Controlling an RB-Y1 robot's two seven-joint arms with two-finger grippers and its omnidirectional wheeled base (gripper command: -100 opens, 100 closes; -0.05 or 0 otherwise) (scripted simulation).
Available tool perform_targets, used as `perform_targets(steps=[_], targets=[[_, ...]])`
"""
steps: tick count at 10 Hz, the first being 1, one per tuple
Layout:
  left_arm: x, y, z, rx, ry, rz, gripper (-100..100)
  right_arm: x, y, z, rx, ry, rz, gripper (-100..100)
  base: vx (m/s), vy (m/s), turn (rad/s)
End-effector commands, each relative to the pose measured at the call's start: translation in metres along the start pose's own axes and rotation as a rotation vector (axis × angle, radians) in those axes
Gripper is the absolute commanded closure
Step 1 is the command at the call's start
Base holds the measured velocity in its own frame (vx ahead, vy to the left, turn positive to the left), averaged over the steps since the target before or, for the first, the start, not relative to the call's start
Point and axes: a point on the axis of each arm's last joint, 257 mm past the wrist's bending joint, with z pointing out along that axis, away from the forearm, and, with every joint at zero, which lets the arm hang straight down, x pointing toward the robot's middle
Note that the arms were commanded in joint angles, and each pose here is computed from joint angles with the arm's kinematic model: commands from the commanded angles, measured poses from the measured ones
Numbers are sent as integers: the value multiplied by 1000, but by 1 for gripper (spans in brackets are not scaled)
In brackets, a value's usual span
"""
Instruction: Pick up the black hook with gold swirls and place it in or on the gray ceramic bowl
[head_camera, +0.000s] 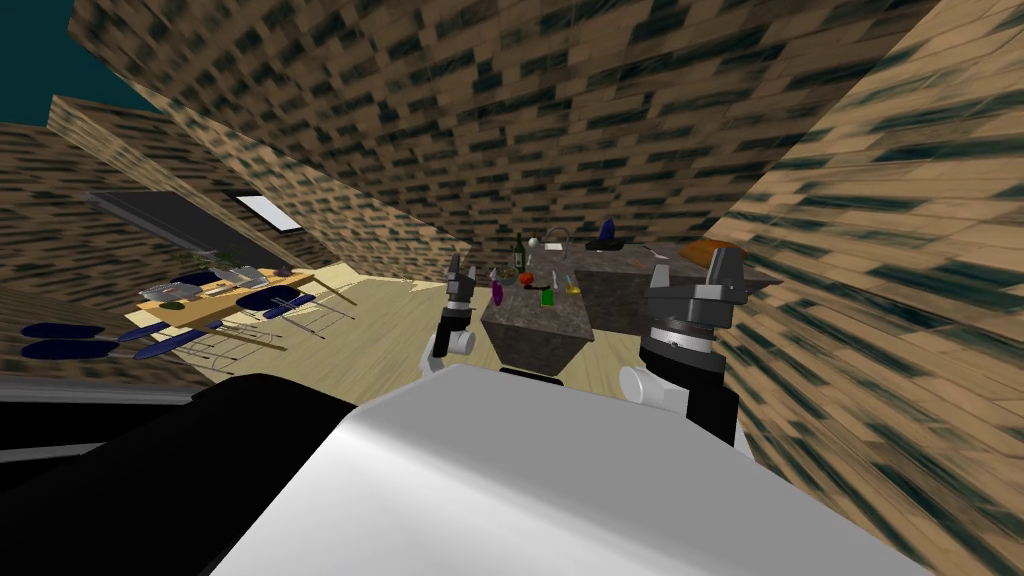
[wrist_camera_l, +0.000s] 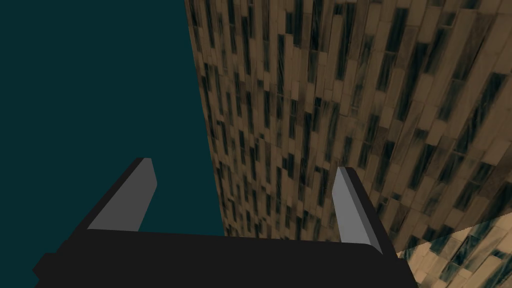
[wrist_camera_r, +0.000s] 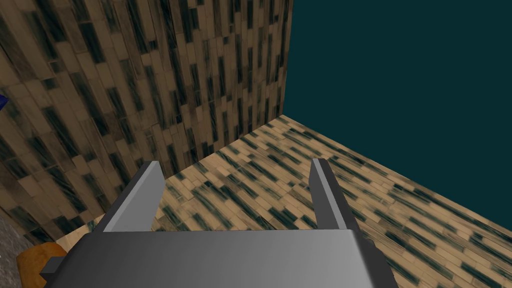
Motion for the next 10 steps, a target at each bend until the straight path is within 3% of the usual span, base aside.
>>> perform_targets(steps=[1, 10], targets=[[3, 12, 10, -17, 10, -23, -100, 0, 0, 0, 0, 0, 0, 0, -35, -21, 48], [18, 77, 52, -130, 38, -130, -100, 0, 0, 0, 0, 0, 0, 0, -37, -26, 52]])
